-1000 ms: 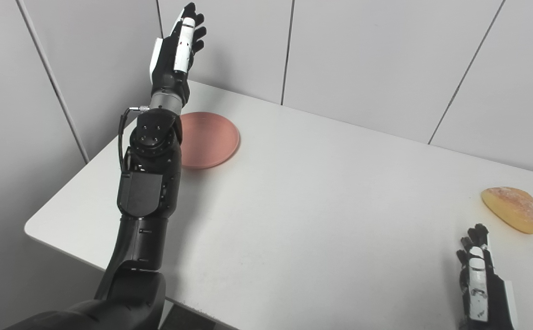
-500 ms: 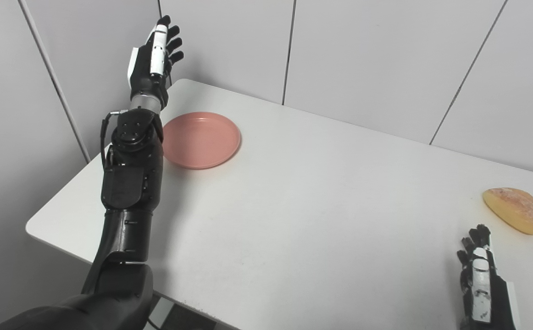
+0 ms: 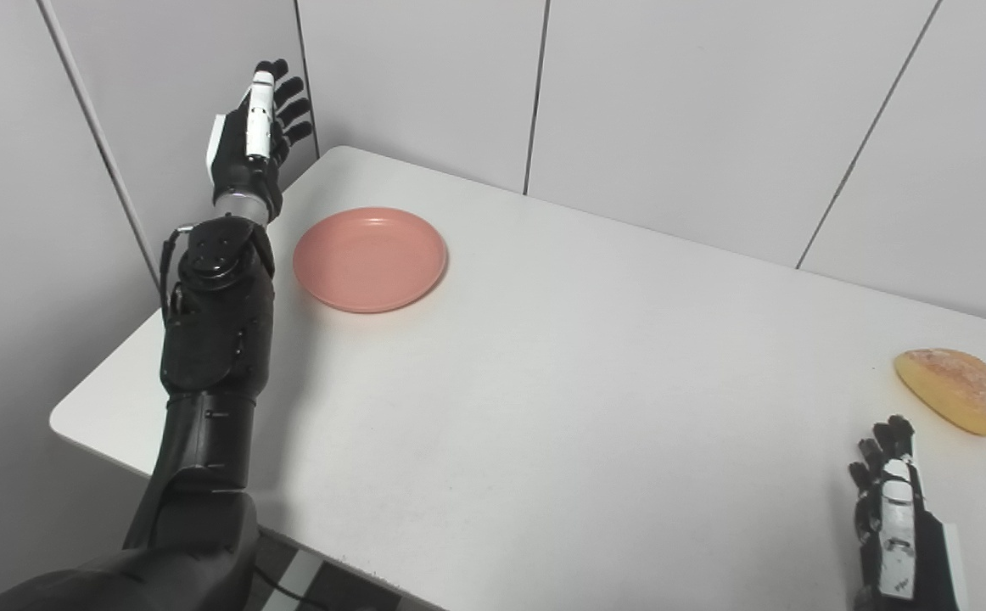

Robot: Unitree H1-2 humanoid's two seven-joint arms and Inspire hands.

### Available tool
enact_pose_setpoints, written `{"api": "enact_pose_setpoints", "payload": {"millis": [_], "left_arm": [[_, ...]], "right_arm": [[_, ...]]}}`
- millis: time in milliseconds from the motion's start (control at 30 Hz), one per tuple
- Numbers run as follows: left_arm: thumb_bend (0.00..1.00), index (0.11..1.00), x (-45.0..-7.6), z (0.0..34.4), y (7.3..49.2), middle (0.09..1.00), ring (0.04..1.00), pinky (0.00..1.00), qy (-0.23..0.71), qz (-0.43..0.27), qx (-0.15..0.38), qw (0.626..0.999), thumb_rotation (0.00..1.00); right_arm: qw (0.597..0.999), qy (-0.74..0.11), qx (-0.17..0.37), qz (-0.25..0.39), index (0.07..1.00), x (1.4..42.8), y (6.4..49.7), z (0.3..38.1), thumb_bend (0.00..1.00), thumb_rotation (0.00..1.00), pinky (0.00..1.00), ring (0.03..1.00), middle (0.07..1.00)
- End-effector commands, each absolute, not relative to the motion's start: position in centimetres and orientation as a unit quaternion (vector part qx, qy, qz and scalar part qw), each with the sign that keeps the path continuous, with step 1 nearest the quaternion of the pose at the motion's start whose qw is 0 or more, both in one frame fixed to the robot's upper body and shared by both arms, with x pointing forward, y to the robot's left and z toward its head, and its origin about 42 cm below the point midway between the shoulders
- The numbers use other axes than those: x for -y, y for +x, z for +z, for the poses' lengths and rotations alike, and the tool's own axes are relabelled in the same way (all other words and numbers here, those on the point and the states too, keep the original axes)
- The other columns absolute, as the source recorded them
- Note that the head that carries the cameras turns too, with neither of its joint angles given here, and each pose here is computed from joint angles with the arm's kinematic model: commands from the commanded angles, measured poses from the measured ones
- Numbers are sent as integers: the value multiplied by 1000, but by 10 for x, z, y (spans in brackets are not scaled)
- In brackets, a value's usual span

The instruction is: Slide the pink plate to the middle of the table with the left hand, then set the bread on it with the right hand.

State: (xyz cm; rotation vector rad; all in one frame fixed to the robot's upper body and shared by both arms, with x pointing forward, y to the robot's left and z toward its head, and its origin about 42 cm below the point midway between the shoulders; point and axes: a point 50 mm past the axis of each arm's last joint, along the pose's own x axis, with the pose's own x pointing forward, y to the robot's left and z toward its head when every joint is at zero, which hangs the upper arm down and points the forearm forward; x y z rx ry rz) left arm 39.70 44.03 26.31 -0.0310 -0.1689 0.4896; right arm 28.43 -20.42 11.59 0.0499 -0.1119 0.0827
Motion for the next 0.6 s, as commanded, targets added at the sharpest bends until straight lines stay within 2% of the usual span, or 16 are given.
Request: {"api": "enact_pose_setpoints", "payload": {"millis": [0, 167, 267, 567], "left_arm": [[379, 883, -454, 288, 396, 889, 881, 877, -3, 244, 132, 961, 1000], [389, 877, -463, 277, 394, 884, 878, 878, -10, 246, 122, 962, 1000], [380, 854, -466, 271, 393, 868, 864, 834, -19, 248, 119, 961, 1000], [380, 871, -471, 254, 392, 887, 877, 832, -35, 254, 99, 961, 1000]], "right_arm": [[997, 29, 60, 48, 1000, 205, 287, 115, 168, 1000, 1000, 1000, 1000], [996, 32, 62, 47, 1000, 205, 287, 115, 167, 1000, 1000, 1000, 1000], [997, 29, 62, 47, 1000, 206, 286, 115, 168, 1000, 1000, 1000, 1000], [996, 31, 62, 48, 1000, 205, 286, 116, 170, 1000, 1000, 1000, 1000]]}}
